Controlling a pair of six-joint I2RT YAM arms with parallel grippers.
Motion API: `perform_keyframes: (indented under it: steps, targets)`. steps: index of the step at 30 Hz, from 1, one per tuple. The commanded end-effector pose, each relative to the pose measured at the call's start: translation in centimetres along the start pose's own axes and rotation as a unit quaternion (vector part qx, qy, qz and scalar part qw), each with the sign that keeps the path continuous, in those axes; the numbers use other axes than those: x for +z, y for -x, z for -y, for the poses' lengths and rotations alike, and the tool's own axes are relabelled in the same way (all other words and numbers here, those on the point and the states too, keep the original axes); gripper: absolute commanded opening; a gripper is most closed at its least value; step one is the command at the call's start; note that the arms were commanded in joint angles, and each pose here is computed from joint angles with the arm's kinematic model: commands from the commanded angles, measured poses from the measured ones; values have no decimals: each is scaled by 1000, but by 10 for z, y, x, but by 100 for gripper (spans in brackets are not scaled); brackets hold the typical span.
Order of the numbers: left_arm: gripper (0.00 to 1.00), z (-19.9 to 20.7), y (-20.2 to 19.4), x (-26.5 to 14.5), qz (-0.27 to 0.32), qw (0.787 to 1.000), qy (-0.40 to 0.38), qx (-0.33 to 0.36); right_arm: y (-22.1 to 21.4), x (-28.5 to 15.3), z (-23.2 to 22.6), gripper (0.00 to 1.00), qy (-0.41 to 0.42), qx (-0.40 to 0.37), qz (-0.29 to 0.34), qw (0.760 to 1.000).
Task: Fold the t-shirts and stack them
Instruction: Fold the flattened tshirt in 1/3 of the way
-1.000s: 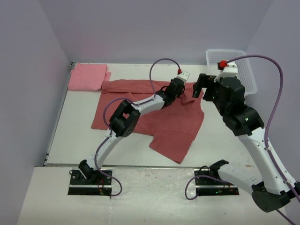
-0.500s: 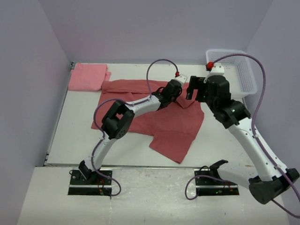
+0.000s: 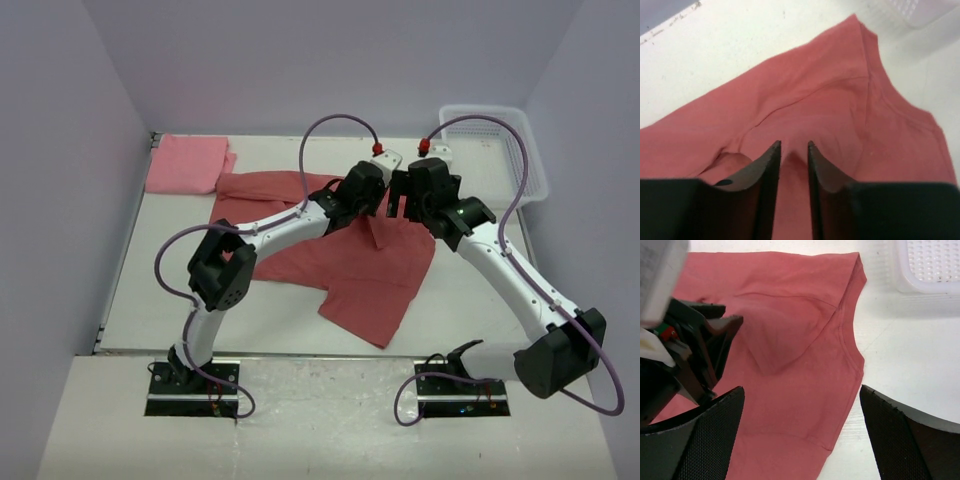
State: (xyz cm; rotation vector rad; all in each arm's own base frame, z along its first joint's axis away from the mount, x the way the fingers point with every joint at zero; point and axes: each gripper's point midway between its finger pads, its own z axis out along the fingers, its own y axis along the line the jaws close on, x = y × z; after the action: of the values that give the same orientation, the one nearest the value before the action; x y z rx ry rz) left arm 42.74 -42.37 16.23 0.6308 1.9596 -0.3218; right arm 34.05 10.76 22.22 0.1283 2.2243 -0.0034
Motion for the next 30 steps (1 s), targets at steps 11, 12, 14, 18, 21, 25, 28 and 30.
perform_keyframes:
  steps: [11, 12, 14, 18, 21, 25, 28, 30]
  targets:
    - [58, -41, -25, -51, -25, 994, 93, -40, -26, 13, -8, 96, 7, 0, -49, 999]
    - [58, -48, -17, -54, -22, 993, 107, -34, -33, 15, -10, 94, 12, -4, -58, 998]
    - [57, -59, -8, -56, -32, 991, 132, -20, -43, 20, -11, 91, 15, -9, -73, 997]
    - [57, -96, 12, -61, -18, 987, 156, -31, -68, 33, -14, 74, 21, -18, -116, 993]
    - [56, -123, 27, -63, -6, 986, 153, -59, -80, 42, -25, 58, 42, -20, -144, 989]
    - [56, -144, 35, -64, 3, 985, 151, -80, -98, 63, -38, 45, 52, -29, -191, 980]
    - [57, -152, 42, -65, 10, 986, 138, -94, -112, 78, -45, 45, 52, -30, -222, 973]
    - [57, -152, 45, -67, 12, 986, 132, -97, -124, 88, -47, 45, 48, -30, -241, 969]
